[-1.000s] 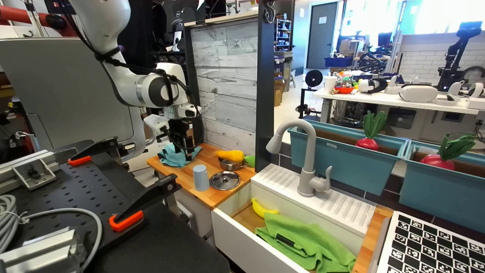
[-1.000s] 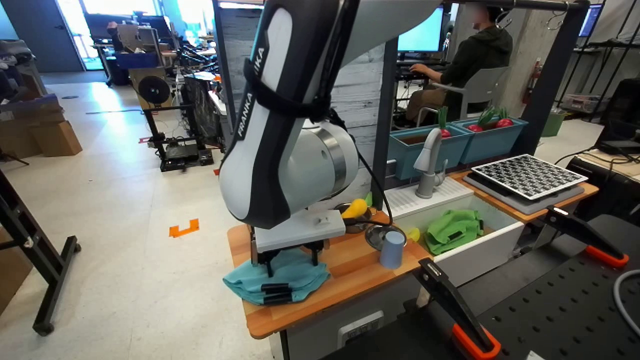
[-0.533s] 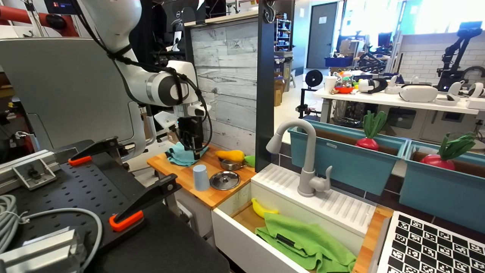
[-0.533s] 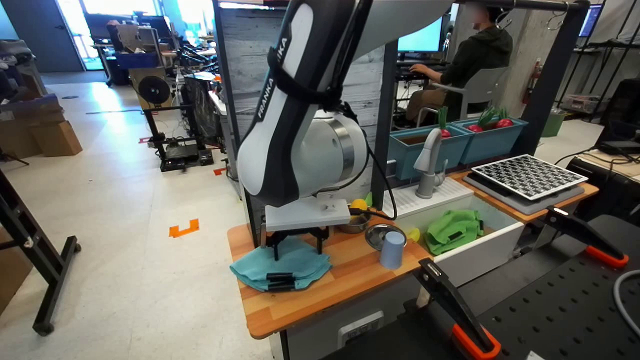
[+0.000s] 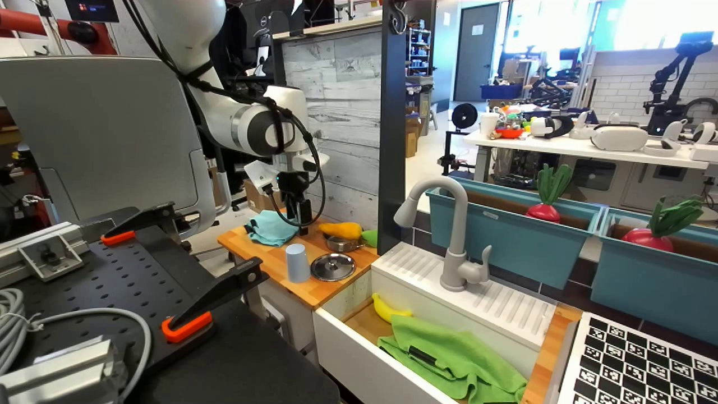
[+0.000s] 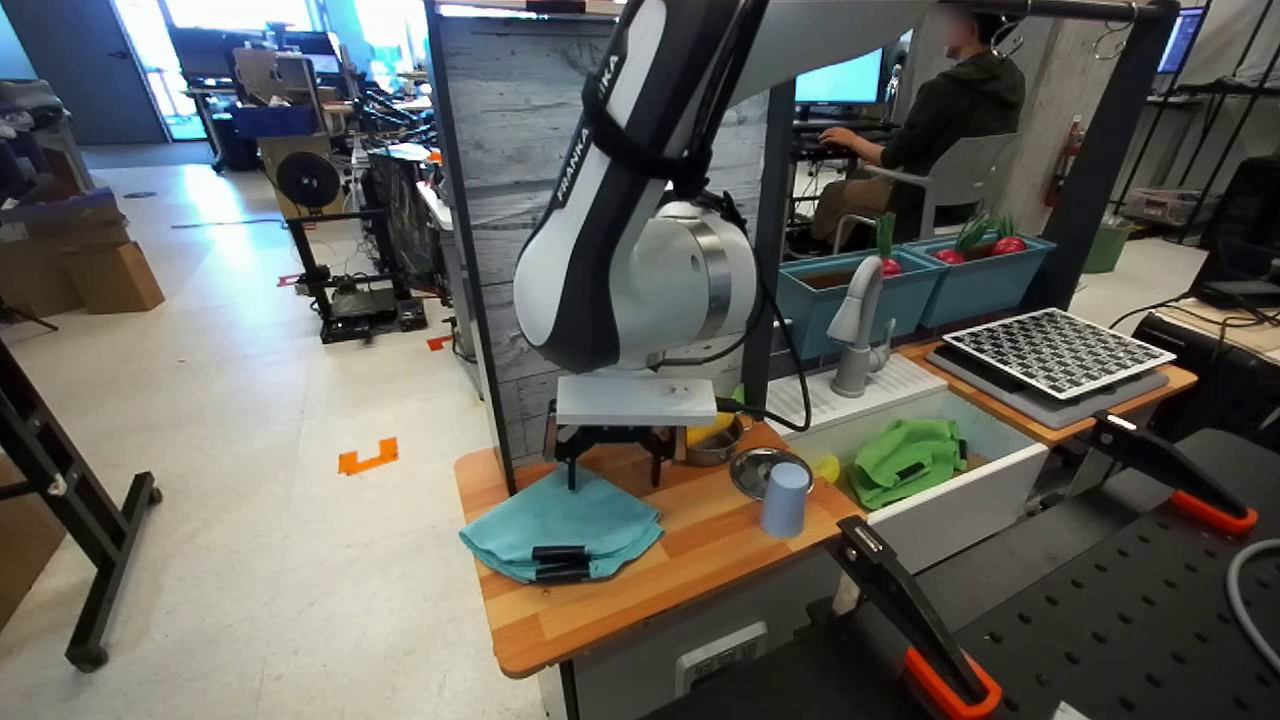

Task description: Put the plush in the bowl, wipe the counter with the blue towel and move the faucet to the center

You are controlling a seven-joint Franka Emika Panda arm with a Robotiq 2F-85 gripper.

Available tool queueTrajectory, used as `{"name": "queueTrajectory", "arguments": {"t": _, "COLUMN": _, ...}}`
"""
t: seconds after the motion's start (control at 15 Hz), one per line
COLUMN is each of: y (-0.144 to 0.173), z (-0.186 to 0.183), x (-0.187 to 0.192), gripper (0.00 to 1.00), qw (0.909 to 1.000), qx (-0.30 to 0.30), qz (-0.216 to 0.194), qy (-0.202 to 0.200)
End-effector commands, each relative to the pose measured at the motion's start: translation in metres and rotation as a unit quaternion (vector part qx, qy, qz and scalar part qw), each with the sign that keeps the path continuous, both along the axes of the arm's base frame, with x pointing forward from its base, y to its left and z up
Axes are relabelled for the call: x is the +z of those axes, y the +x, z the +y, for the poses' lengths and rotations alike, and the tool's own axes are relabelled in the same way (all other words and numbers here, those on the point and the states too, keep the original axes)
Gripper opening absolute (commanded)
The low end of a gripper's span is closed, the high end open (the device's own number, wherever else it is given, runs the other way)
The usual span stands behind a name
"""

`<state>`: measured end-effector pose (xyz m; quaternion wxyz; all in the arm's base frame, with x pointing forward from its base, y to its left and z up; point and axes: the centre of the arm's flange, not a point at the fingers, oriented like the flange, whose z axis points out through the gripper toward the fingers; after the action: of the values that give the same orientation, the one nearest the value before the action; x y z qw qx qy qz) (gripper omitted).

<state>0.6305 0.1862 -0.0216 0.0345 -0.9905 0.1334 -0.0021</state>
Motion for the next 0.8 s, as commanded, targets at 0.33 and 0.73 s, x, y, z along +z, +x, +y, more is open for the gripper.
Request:
{"name": "queueTrajectory", "arguments": {"t": 0.33, "y": -0.022, "z": 0.024, "x": 0.010, "gripper": 1.00, "qw": 0.9996, "qx": 0.024, "qz": -0.002, "qy": 0.013}}
{"name": "queueTrajectory", "arguments": {"t": 0.73, "y": -0.028, "z": 0.040, "x": 0.002, "gripper": 1.00, "qw": 0.9994, "qx": 0.032, "qz": 0.007, "qy": 0.001}}
